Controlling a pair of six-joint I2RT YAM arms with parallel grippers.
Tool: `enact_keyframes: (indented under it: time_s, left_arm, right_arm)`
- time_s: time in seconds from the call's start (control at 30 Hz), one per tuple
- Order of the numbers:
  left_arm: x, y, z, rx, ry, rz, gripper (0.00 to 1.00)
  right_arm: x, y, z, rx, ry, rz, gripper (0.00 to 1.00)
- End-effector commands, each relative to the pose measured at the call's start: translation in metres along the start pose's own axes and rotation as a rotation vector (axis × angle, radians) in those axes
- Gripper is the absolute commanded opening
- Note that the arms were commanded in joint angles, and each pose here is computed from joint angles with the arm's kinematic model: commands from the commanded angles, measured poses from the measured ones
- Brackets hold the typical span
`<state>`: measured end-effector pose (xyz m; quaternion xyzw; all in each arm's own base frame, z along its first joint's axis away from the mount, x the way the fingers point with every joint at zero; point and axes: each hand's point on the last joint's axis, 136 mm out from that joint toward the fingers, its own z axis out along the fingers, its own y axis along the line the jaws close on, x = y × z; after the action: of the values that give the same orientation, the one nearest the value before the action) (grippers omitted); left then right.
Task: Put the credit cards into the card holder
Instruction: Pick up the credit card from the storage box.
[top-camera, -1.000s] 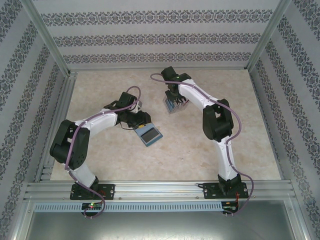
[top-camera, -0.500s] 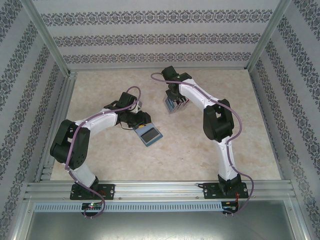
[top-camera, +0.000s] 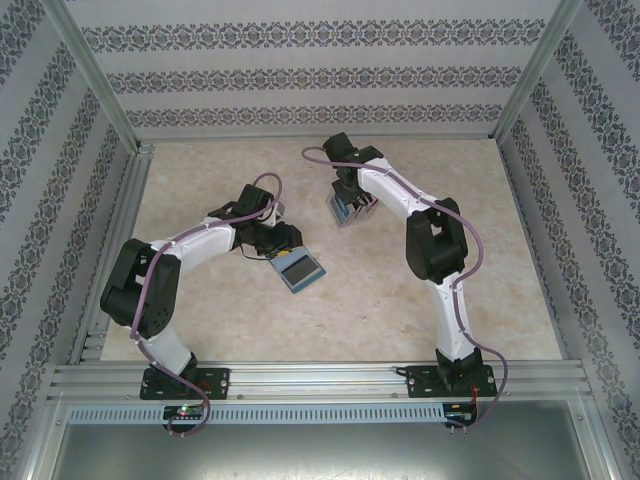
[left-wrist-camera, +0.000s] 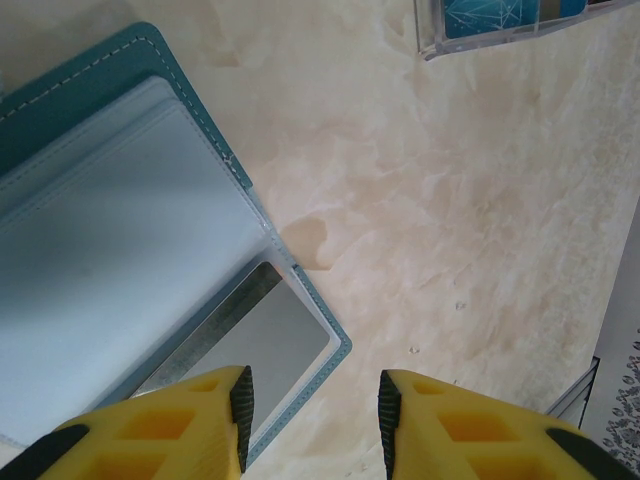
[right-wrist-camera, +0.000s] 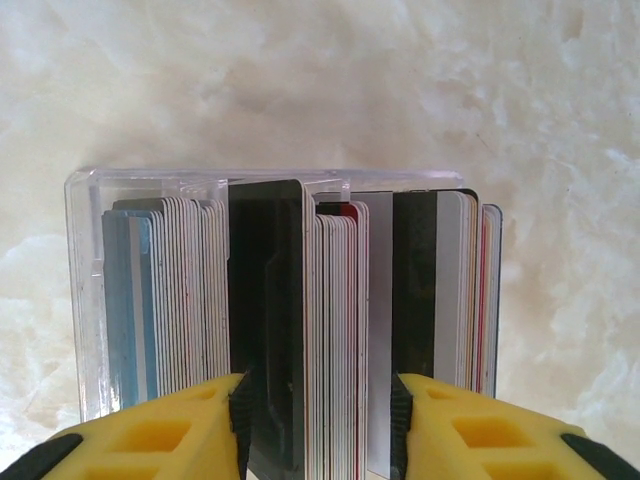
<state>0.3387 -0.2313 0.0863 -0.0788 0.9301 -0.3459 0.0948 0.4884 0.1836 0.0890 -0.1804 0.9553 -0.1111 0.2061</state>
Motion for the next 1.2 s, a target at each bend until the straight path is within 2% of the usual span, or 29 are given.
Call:
enact_keyframes:
  time_s: [0.0,0.77,1.17]
  left_arm:
    - [-0.009,-0.006,0.0,0.032,-0.02,0.006,0.41]
    - [-0.009,-0.007,0.001,0.042,-0.02,0.003,0.41]
    - [-0.009,-0.008,0.002,0.047,-0.018,0.004,0.41]
  right_arm:
    - [0.01,-0.009,0.014,0.045,0.047,-0.014,0.43]
    - [0.0,-0.032,-0.01,0.113,-0.021,0.011,0.37]
    - [0.001,-0.028,-0.01,0.081,-0.017,0.007,0.2]
